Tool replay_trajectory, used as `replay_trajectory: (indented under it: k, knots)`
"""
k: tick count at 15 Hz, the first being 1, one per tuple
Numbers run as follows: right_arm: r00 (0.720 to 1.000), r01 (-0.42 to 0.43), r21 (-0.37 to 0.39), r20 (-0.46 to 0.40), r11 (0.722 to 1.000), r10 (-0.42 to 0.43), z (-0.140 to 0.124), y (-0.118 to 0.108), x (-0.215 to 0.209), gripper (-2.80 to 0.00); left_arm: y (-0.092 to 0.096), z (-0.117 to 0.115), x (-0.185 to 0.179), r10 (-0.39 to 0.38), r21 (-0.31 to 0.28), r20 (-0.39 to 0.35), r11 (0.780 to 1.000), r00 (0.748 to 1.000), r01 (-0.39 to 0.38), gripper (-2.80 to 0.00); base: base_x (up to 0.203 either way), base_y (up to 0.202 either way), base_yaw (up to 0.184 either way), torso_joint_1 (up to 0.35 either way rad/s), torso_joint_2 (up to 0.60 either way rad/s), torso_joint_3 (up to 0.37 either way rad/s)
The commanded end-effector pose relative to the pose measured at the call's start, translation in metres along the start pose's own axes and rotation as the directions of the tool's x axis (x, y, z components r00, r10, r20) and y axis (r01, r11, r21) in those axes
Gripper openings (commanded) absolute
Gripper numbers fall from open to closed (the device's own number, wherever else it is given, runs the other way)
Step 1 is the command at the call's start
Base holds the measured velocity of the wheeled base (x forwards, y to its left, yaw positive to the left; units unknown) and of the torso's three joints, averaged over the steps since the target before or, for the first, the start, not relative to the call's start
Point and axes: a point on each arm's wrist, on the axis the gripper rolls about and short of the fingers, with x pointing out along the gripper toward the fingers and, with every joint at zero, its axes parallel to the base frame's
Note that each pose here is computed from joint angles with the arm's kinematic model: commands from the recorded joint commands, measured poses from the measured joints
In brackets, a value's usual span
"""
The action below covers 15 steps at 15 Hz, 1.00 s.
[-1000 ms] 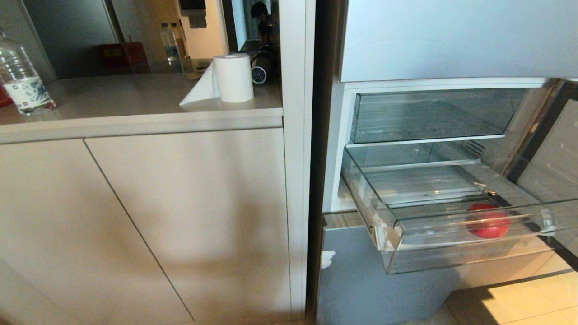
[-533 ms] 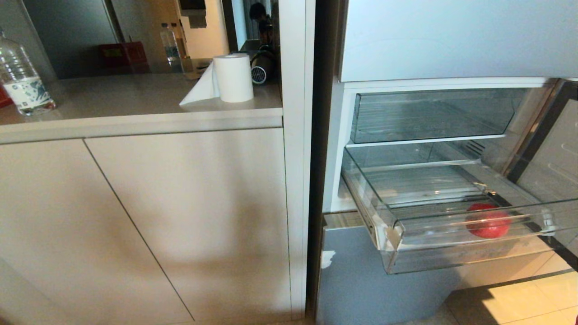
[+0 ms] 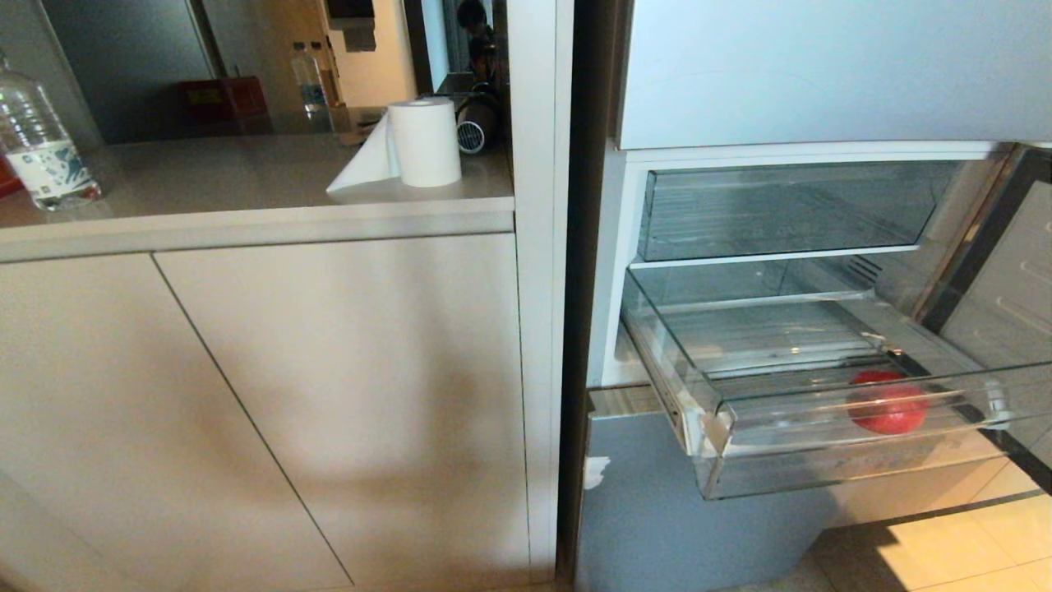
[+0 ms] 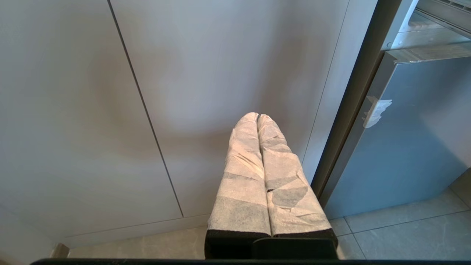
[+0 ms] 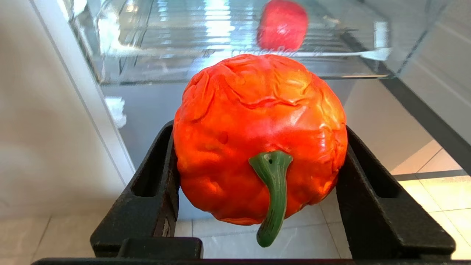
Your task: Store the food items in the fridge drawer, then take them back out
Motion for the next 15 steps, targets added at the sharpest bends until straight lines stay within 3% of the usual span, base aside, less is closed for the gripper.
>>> replay_trajectory:
  k: [1,6,15]
  knots:
    - [1.000,0.004,-0.001,0.005,1.000,-0.004,-0.0024,0.0000,-0.0010,-2.80,0.0000,-0.0004,0.0001,0.000,0.000,-0.002,1.000,1.000,0.000,-2.80,0.000,0.000,0.000,0.000,0.00,0.000]
    - [1.000,0.005,-0.005,0.005,1.000,-0.005,-0.0024,0.0000,-0.0010,-2.80,0.0000,-0.0004,0.0001,0.000,0.000,-0.001,1.000,1.000,0.000,-2.80,-0.001,0.000,-0.019,0.000,0.00,0.001]
    - [1.000,0.008,0.005,0.005,1.000,-0.008,-0.0024,-0.0001,-0.0010,-2.80,0.0000,-0.0004,0.0001,0.000,0.000,-0.001,1.000,1.000,0.000,-2.80,-0.002,0.009,-0.174,0.002,0.00,0.002]
